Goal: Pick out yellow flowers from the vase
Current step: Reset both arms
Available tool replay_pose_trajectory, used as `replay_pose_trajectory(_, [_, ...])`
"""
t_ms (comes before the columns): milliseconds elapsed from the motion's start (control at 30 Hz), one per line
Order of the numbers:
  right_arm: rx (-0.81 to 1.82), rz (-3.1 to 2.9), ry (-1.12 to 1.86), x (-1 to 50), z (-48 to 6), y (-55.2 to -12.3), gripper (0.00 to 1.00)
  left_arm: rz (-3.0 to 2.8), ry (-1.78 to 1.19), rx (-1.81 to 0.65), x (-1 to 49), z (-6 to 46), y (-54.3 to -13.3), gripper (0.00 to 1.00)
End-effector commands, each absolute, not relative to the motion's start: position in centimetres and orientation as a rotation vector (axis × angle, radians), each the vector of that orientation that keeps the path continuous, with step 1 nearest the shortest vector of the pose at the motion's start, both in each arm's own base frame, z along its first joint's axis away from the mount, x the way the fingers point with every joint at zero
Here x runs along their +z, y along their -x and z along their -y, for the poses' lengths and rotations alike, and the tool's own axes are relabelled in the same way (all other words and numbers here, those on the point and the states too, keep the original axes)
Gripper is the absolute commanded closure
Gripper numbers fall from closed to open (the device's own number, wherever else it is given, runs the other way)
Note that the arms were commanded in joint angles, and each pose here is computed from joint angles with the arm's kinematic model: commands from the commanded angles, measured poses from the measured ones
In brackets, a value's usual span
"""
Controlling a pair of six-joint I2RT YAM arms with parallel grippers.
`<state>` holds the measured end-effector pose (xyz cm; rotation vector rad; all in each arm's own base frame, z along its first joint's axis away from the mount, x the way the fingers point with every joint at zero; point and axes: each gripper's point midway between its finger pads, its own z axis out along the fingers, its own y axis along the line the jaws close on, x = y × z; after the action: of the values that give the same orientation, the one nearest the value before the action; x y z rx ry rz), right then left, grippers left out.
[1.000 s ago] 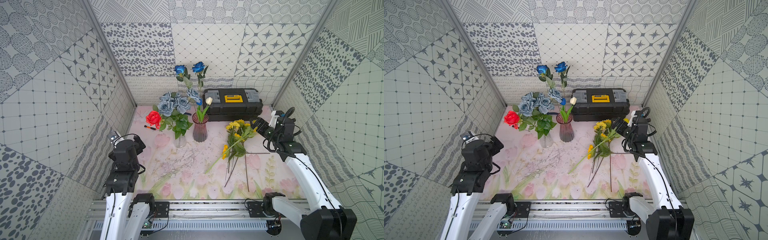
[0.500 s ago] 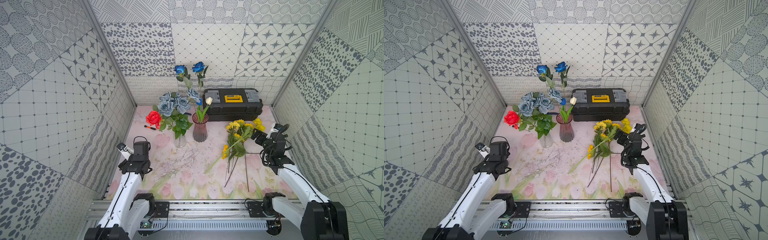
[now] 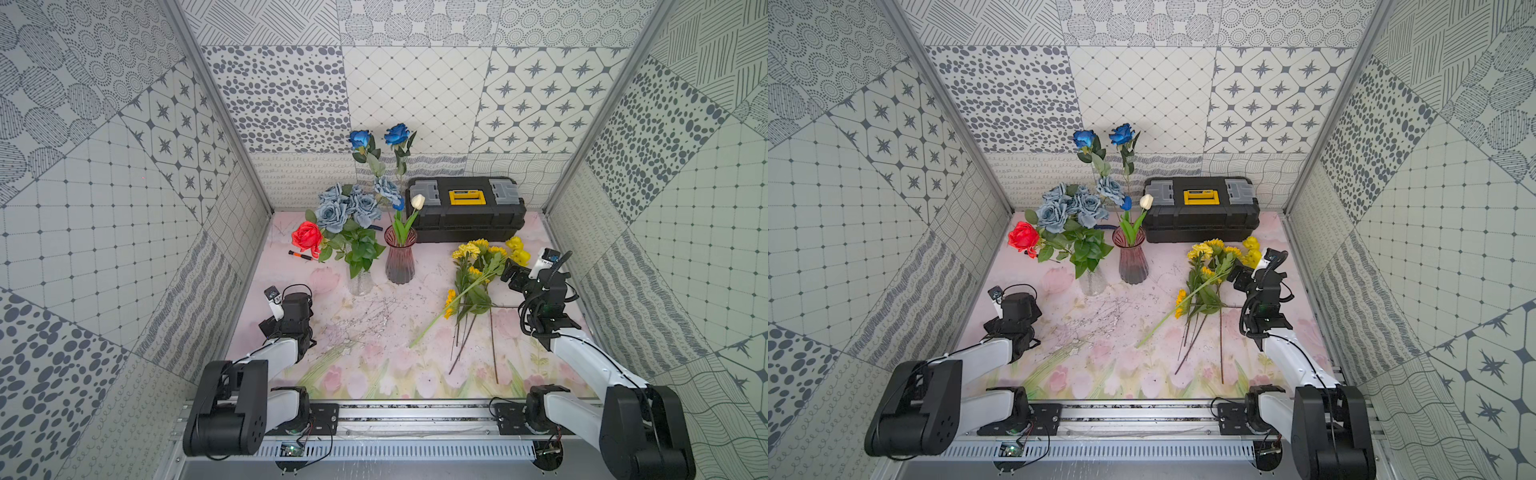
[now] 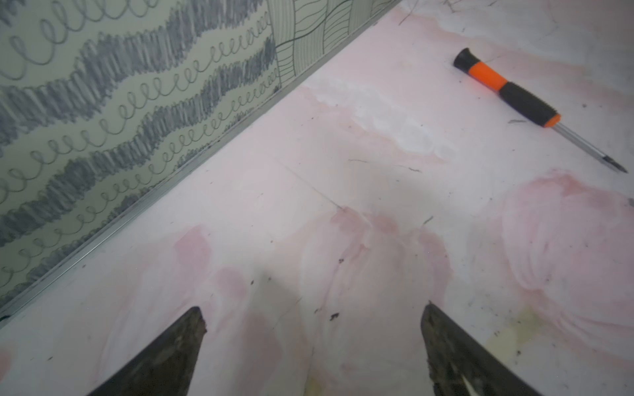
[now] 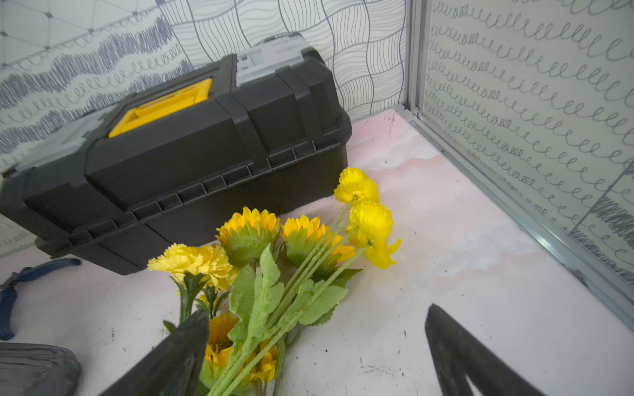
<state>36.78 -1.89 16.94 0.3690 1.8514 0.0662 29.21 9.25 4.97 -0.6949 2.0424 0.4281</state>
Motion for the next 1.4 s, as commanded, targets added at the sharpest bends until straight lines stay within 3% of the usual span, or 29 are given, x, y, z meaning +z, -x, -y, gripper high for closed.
replay_pose_trajectory(0, [-0.003, -1.818, -0.339, 16.6, 2.6, -37.0, 0.02, -1.784, 0.403, 0.255, 10.6, -6.6, -35.5, 0.01])
replay_pose_trajectory(333, [-0.037, -1.798, -0.267, 13.7, 2.4, -36.9, 0.02, -1.834, 0.194, 0.152, 8.9, -3.6, -37.7, 0.02])
replay_pose_trajectory(1367, [0.023, -1.878, -0.014, 10.5, -0.8, -40.7, 0.02, -1.956, 0.158, 0.203, 8.1, -2.7, -39.2, 0.02])
